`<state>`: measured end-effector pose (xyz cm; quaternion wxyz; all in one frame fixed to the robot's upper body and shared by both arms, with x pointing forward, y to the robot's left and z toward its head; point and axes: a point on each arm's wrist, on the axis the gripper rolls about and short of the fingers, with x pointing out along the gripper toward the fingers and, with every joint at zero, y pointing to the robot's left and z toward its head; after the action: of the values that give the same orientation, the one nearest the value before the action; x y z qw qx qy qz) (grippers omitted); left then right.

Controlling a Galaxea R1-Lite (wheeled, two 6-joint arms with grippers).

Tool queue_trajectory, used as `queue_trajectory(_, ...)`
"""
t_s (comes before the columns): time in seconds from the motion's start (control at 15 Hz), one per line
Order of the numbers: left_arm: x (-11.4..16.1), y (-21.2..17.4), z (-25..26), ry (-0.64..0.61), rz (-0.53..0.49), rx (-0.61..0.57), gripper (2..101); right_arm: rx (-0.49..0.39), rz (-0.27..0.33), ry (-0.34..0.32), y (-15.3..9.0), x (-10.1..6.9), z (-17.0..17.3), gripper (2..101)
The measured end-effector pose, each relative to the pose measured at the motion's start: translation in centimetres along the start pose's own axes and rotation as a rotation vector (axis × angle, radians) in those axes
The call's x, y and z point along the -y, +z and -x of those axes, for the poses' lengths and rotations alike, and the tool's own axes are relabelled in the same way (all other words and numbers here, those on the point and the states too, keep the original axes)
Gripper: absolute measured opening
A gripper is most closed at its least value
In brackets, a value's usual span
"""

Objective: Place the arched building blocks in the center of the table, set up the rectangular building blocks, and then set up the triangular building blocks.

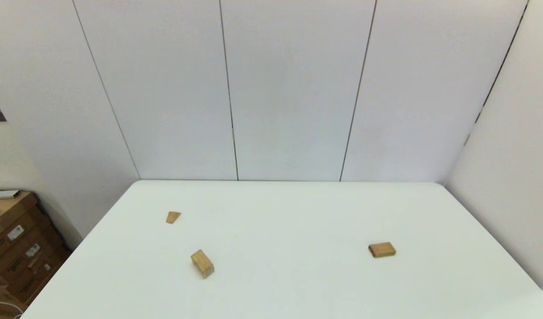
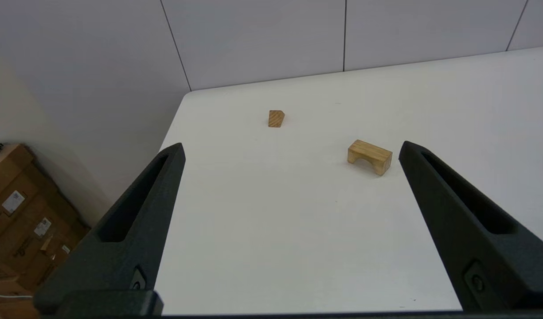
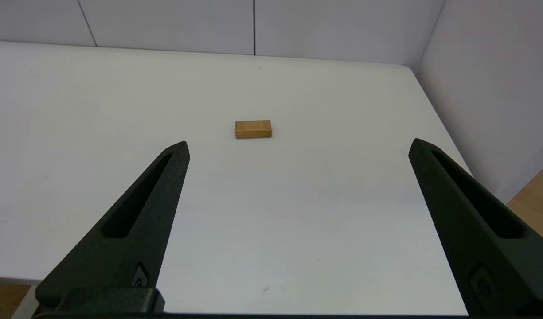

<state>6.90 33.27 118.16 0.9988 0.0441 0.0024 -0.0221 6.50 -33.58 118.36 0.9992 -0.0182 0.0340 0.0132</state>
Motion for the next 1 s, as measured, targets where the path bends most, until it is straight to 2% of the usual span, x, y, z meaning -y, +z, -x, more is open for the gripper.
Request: queue_trajectory(1.0, -0.02, 0.15, -0.02, 0.002, 0.015, -0.01, 97.8, 0.0, -0.001, 0.0, -0.01, 0.0, 0.0, 98.0)
